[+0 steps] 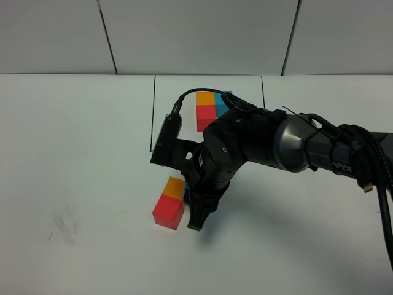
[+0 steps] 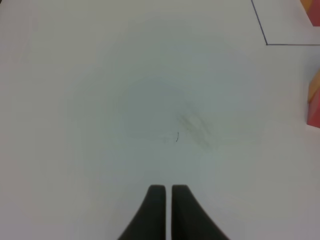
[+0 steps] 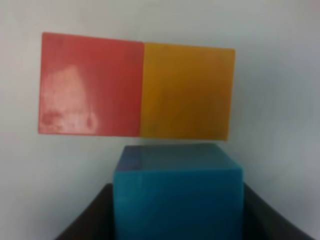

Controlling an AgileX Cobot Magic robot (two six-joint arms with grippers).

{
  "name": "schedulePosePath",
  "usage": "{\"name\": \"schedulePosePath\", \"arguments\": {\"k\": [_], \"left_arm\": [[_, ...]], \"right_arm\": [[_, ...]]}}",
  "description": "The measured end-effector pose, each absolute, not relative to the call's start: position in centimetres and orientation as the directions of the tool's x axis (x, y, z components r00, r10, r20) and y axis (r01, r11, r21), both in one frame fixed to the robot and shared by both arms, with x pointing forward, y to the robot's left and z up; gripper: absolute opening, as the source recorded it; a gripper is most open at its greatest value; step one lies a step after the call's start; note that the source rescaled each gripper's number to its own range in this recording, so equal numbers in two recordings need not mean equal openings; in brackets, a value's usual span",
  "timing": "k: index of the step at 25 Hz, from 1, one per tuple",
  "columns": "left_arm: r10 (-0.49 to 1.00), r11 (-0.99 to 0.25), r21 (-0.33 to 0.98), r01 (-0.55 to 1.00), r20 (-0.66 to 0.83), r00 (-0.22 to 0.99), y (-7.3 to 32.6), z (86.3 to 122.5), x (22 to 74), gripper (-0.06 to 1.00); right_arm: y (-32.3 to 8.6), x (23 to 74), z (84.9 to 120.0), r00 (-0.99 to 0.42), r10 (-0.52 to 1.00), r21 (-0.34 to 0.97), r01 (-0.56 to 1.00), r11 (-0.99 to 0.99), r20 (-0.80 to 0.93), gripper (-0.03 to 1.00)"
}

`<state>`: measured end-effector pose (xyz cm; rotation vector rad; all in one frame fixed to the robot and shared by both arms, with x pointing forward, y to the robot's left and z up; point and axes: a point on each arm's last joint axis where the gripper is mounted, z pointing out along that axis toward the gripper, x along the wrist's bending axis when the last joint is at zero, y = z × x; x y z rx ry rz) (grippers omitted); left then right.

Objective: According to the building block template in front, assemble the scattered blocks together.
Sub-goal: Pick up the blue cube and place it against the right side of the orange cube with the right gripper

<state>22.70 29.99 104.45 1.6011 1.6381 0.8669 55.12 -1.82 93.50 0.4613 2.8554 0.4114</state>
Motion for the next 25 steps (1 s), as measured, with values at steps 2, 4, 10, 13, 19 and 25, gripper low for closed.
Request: {"name": "schedulePosePath", "arguments": {"k": [2,4,10,13,19,25], "left_arm": [[1.000,0.022,0.836,0.548,-0.018,-0.013,29.99,104.45,22.70,0.00],[1.000,0.022,0.836,0.548,-0.018,-0.013,29.99,104.45,22.70,0.00],[1.000,0.022,0.836,0.548,-0.018,-0.013,29.99,104.45,22.70,0.00],[1.000,0.022,0.836,0.548,-0.018,-0.013,29.99,104.45,22.70,0.00],[1.000,0.022,0.836,0.548,-0.018,-0.013,29.99,104.45,22.70,0.00],[1.000,0.022,0.836,0.548,-0.018,-0.013,29.99,104.45,22.70,0.00]], "right_arm": [[-1.69,55.26,93.63,-0.924,0.340,0.315,0.275,0.908,-0.173,0.49],[-1.51,55.46,93.68,-0.924,0.341,0.317,0.275,0.908,-0.174,0.49],[-1.36,55.63,93.12,-0.926,0.339,0.302,0.280,0.911,-0.165,0.49],[-1.36,55.63,93.12,-0.926,0.340,0.302,0.281,0.911,-0.165,0.49],[-1.29,55.71,93.16,-0.924,0.343,0.313,0.280,0.908,-0.170,0.49],[-1.19,55.82,92.81,-0.921,0.351,0.317,0.286,0.904,-0.169,0.49]]}}
